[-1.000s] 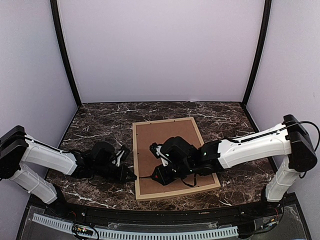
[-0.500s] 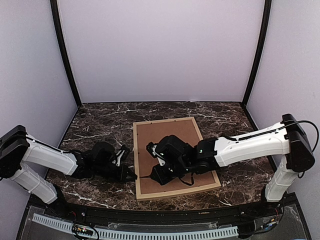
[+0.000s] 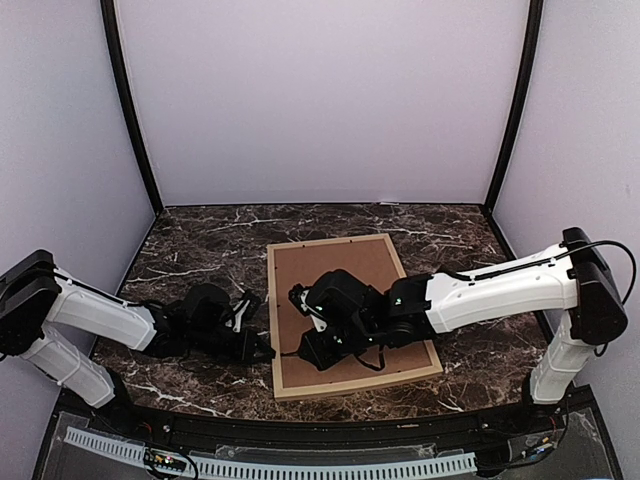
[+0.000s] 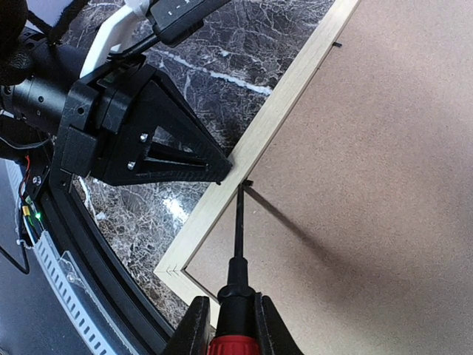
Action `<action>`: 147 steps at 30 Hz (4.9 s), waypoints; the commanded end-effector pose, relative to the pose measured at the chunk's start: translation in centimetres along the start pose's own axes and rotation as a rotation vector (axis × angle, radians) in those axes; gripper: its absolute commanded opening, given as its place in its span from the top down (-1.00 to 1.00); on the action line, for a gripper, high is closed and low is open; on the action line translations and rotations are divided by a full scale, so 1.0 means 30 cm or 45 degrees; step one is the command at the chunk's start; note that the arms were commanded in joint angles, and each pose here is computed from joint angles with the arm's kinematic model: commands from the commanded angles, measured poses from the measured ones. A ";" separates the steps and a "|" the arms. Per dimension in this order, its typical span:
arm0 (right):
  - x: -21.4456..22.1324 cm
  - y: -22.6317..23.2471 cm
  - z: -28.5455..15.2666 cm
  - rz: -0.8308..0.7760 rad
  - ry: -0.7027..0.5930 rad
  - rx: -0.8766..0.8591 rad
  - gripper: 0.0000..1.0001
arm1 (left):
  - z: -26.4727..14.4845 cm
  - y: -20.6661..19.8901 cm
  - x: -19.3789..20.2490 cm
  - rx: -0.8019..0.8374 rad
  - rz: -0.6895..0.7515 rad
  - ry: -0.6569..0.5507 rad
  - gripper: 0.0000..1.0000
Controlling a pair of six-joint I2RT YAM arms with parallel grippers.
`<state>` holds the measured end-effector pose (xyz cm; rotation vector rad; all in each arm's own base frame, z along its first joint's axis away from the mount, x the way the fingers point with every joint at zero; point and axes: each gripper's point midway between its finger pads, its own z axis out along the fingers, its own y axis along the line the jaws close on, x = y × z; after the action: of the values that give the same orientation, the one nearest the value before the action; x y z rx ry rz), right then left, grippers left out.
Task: Take the photo out of the frame
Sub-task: Release the fastener from the backboard.
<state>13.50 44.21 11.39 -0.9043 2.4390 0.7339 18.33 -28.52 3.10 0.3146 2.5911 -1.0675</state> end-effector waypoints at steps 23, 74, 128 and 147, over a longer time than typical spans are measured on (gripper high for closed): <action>-0.012 -0.064 -0.114 0.169 -0.218 0.003 1.00 | 0.021 0.061 0.081 -0.112 0.012 0.108 0.85; 0.021 -0.095 -0.028 0.183 -0.155 0.030 1.00 | 0.022 0.068 0.088 -0.124 0.001 0.123 0.87; 0.063 0.002 -0.012 0.190 -0.079 -0.107 1.00 | 0.026 0.062 0.081 -0.116 -0.001 0.114 0.88; 0.017 0.203 -0.104 0.282 -0.132 -0.484 1.00 | 0.025 0.065 0.077 -0.121 -0.010 0.106 0.88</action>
<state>13.38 41.77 9.96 -0.5947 2.4940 0.8581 18.64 -29.39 3.48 0.3363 2.5671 -1.0694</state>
